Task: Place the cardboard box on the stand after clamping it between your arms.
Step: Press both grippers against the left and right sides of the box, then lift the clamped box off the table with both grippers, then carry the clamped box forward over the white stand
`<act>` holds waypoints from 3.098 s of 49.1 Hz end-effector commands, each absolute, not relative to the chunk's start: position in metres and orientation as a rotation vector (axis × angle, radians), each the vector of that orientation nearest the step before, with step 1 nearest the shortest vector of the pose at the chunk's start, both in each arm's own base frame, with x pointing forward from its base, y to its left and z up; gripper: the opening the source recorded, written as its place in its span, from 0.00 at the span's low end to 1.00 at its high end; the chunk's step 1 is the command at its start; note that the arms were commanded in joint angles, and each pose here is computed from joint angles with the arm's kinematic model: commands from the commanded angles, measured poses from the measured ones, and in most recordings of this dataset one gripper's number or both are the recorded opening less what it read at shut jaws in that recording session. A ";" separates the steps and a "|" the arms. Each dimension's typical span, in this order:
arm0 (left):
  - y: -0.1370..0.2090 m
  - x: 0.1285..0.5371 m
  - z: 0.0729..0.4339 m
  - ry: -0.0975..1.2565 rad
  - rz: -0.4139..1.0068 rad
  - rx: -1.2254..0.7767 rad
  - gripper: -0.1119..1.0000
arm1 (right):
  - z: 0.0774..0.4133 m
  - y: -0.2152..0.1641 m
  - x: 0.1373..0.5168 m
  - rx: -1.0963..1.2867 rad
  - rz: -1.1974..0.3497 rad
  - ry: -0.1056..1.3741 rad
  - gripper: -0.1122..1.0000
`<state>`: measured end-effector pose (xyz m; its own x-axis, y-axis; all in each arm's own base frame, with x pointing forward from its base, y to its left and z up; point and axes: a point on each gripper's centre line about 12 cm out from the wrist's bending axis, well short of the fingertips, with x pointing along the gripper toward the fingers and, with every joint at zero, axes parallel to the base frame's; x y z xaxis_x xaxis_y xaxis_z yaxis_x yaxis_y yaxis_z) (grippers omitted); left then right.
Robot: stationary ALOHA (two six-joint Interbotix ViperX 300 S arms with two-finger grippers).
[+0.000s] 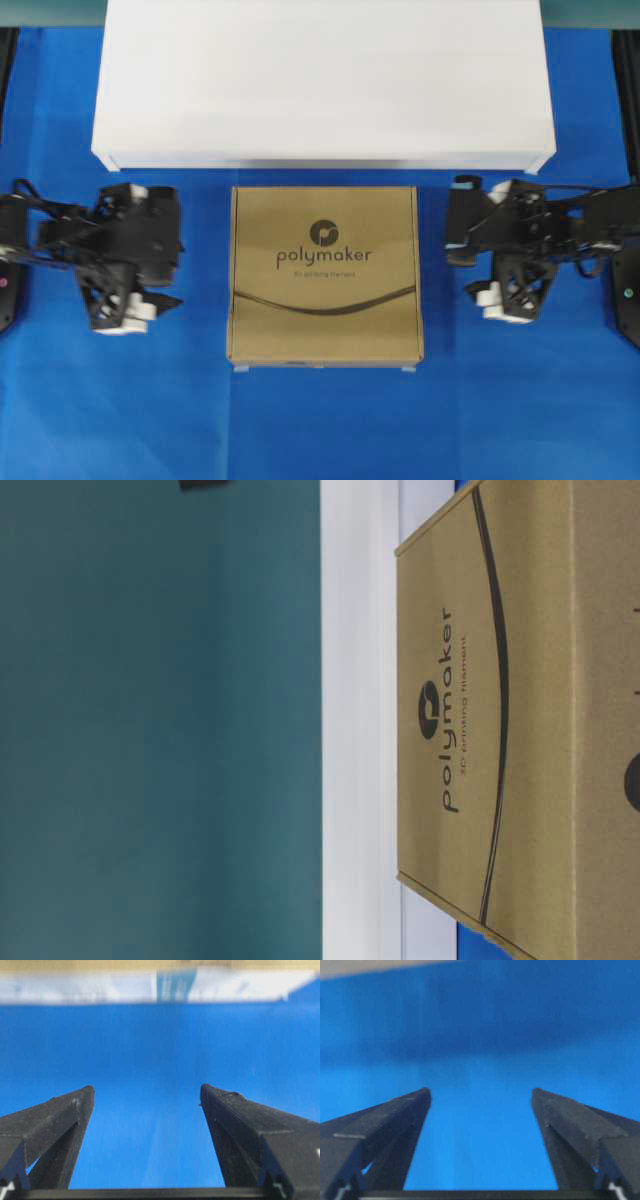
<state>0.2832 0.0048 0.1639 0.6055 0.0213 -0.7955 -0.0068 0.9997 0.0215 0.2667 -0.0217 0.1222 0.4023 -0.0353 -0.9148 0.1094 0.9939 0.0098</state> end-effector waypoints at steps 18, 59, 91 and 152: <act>0.009 0.330 0.144 0.959 0.024 0.015 0.84 | 0.115 -0.026 0.317 0.012 -0.055 1.139 0.97; 0.010 0.374 0.170 0.846 0.010 0.046 0.84 | 0.131 -0.028 0.341 0.026 -0.064 1.055 0.97; 0.023 0.372 0.328 0.782 0.058 0.044 0.84 | 0.287 -0.033 0.363 0.101 -0.083 1.006 0.97; 0.082 0.377 0.313 0.824 0.172 0.053 0.84 | 0.308 -0.073 0.379 0.017 -0.128 0.839 0.97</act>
<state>0.3479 0.0801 0.2760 0.4891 0.1538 -0.8586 -0.0964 0.9878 0.1220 0.3392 -0.0750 0.2432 0.4120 -0.0789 -0.9078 0.1185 0.9924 -0.0325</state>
